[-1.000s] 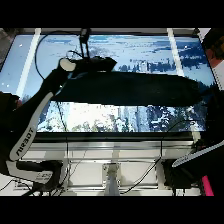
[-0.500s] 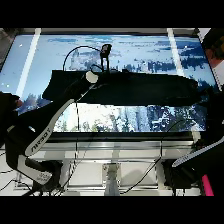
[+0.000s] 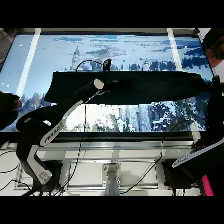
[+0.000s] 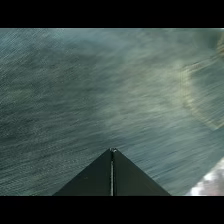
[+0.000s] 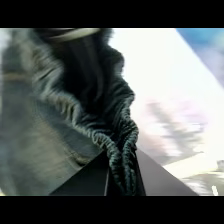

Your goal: Fold the clothes and pants, and hang the long-sleeved shirts on hangers.

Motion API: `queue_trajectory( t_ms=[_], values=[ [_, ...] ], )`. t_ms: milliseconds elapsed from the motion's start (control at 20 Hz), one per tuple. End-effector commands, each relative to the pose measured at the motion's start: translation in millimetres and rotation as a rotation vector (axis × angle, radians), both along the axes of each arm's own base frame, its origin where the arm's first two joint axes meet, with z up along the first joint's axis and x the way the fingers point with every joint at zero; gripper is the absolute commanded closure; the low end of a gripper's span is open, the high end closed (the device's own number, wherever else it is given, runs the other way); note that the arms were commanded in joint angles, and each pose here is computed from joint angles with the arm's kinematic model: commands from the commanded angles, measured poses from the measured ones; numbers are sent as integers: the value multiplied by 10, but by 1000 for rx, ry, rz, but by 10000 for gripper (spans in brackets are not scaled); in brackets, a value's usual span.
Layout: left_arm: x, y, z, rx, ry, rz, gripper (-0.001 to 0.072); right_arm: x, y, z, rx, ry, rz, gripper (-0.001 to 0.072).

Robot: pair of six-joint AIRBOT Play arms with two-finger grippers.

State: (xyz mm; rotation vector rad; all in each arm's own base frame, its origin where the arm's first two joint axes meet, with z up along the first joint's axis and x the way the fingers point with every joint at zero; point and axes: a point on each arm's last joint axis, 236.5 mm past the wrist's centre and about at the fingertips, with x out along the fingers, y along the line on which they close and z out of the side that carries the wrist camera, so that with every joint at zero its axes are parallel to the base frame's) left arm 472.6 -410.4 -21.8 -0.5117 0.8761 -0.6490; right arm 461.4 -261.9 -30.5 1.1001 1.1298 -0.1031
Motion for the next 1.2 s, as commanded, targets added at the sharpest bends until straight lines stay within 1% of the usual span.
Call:
queue_trajectory(
  t_ms=[0, 150, 300, 400, 500, 600, 750, 850, 900, 1000, 1150],
  values=[
    [-7, 43, -268, 45, 32, 3, 703, 264, 315, 804, 28, -199, 38, 681],
    [-3, 106, -378, 79, 51, 18, 703, 407, 1062, 1309, 62, -285, 201, 681],
    [8, 153, -405, 84, 66, 22, 703, 550, 2051, 1481, 71, -301, 398, 681],
    [-153, 125, -511, 95, 128, -29, 702, 586, 2826, 1420, 79, -283, 543, 681],
    [-460, 58, -649, 120, 214, -132, 702, 546, 3456, 1284, 40, -252, 665, 681],
    [-603, -22, -677, 119, 238, -175, 702, 505, 3900, 1219, 9, -242, 735, 681],
    [-601, -139, -564, 63, 199, -208, 702, 472, 4216, 1223, 18, -238, 759, 680],
    [-335, 54, -231, 72, 99, -164, 703, 397, 4355, 1224, 28, -230, 794, 681],
    [-109, 259, 97, 91, -3, -122, 703, 351, 4458, 1234, 40, -227, 813, 681],
    [293, 834, 796, 119, -163, -1, 703, 257, 4741, 1256, 56, -235, 861, 681],
    [547, 1739, 1448, 116, -214, 163, 701, -13, 5293, 1183, 75, -213, 973, 682]
  ],
)
